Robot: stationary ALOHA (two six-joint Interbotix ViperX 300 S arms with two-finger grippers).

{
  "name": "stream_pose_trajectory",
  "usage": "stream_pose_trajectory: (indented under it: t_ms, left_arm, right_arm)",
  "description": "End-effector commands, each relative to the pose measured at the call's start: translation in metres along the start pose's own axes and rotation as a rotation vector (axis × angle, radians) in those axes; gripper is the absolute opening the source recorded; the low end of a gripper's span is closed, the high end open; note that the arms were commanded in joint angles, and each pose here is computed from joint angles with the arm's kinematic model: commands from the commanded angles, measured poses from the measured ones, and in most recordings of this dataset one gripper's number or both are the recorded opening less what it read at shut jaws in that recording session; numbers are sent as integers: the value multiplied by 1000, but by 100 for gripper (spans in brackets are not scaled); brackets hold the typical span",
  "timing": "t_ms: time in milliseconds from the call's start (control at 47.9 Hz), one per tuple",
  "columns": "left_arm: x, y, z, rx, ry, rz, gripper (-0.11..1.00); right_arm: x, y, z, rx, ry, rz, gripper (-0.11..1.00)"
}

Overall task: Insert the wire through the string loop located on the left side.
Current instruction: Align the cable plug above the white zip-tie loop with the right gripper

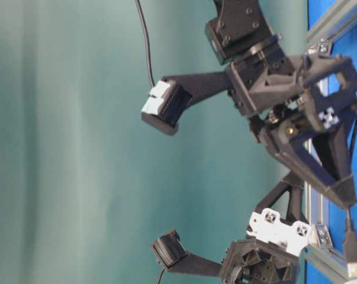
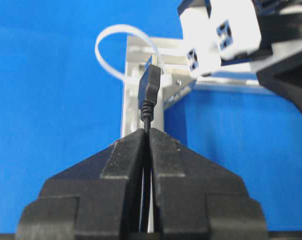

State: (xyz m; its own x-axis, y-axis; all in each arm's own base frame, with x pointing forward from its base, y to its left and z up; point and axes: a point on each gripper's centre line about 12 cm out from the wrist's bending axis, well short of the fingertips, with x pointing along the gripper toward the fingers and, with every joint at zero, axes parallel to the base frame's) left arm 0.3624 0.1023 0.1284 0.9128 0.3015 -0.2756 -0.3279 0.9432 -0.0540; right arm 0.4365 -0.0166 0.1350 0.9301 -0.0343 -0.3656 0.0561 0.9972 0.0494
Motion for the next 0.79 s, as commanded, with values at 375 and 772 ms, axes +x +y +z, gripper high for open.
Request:
stream_pose_trajectory:
  t_ms: [375, 772]
  left_arm:
    - [-2, -2, 17, 0, -52, -8, 0]
    - [-2, -2, 17, 0, -52, -8, 0]
  right_arm:
    - [3, 0, 15, -1, -41, 1, 0]
    - [3, 1, 14, -2, -38, 2, 0]
